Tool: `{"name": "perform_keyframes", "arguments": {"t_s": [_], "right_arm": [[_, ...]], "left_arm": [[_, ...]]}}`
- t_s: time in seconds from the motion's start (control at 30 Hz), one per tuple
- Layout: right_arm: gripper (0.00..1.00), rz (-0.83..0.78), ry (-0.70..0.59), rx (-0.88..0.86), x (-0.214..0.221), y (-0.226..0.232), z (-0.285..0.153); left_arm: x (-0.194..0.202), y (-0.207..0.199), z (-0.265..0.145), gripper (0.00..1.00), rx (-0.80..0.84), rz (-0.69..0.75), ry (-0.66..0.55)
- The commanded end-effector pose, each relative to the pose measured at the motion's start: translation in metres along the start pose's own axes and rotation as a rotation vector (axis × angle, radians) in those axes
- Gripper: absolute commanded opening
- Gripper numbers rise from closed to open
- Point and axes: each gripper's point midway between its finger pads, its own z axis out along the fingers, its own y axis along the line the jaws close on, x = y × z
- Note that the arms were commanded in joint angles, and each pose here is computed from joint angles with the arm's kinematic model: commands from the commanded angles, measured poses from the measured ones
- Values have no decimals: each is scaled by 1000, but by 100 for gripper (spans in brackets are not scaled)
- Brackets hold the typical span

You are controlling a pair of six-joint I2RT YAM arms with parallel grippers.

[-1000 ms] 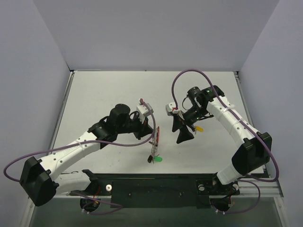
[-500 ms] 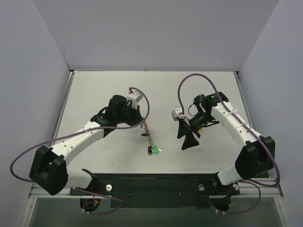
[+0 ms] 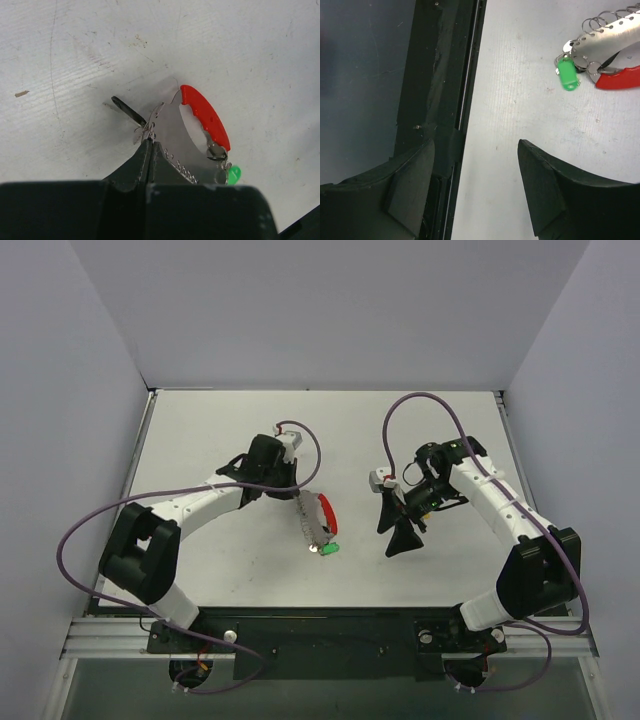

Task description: Put the keys on the keyring

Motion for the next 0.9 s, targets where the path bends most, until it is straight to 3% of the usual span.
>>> {"name": "perform_keyframes", "arguments": {"t_s": [0.0,0.17,0.23,0.3,0.37,0.57,0.7,0.87], "right_arm": [[63,25,-48,-40,-4,9,2],[63,34,-44,-46,-2,9,3],[63,37,-43,-52,-1,9,3],[63,34,-44,-53,-2,10,2],[63,36,-41,-57,-1,10,3],[63,34,-41,-64,-1,12,1],[63,31,-49,-57,-2,11,0],[63,34,-52,-62,-1,12,1]], "left_arm": [[-28,-3,2,0,6,-20,-62],[-19,7,-1,0,-19,-39,-52],[-17,10,-6,6,-28,-46,-62],[-16,12,-12,23,-36,-53,-78],[-18,14,-18,31,-48,-56,-100],[-20,17,-46,40,-74,-64,-175],[-15,4,-68,49,5,-108,-249],[6,-17,-84,52,141,-300,-276]]}}
